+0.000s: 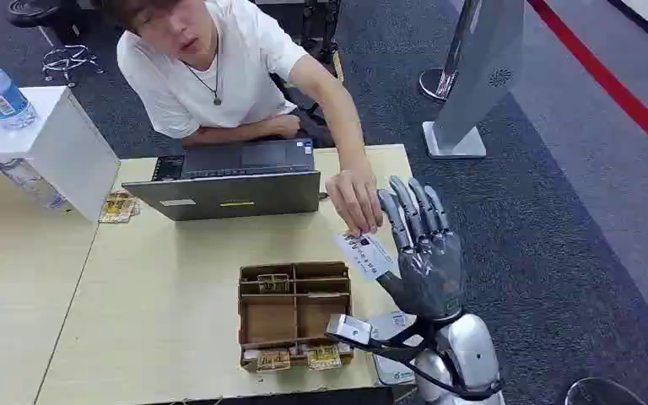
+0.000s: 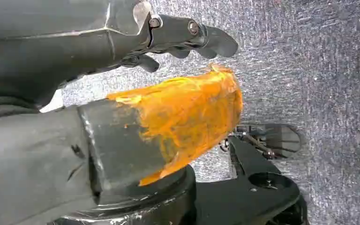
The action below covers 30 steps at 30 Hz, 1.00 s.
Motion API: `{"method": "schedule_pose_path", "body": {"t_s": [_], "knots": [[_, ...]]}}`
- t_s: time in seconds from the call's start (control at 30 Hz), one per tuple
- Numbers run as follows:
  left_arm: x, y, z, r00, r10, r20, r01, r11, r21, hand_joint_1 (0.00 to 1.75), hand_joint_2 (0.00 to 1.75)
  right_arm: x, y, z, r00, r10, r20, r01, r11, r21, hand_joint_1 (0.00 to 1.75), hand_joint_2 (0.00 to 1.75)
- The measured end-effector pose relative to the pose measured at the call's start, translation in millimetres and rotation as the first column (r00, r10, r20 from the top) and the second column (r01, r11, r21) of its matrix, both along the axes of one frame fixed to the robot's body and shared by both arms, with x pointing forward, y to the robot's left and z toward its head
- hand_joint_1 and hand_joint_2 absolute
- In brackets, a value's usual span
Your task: Pass the card to the sensor for recognition and then transmit it.
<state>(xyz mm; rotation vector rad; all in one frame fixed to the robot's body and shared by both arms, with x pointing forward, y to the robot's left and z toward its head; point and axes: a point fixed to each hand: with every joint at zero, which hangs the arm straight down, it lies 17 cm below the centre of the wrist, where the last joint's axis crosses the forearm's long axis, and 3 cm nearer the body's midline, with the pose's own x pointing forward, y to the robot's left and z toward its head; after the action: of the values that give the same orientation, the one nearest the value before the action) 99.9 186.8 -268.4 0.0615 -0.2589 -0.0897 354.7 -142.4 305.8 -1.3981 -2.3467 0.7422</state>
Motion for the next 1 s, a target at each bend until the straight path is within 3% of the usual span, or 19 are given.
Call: {"method": "schedule_pose_path", "body": {"t_s": [0.03, 1.0], "knots": [[0.0, -0.3, 0.0, 1.0, -0.002, 0.0, 0.002, 1.0, 0.0, 0.0, 0.0, -0.3, -1.3, 1.1, 1.0, -0.005, 0.002, 0.005, 1.0, 0.001, 1.75, 1.75], [-1.0, -1.5, 0.0, 1.0, -0.012, -0.004, 0.012, 1.0, -0.002, 0.0, 0.0, -3.0, -12.5, 7.9, 1.0, 0.007, 0.008, -0.007, 0.996, 0.086, 1.75, 1.75]]}}
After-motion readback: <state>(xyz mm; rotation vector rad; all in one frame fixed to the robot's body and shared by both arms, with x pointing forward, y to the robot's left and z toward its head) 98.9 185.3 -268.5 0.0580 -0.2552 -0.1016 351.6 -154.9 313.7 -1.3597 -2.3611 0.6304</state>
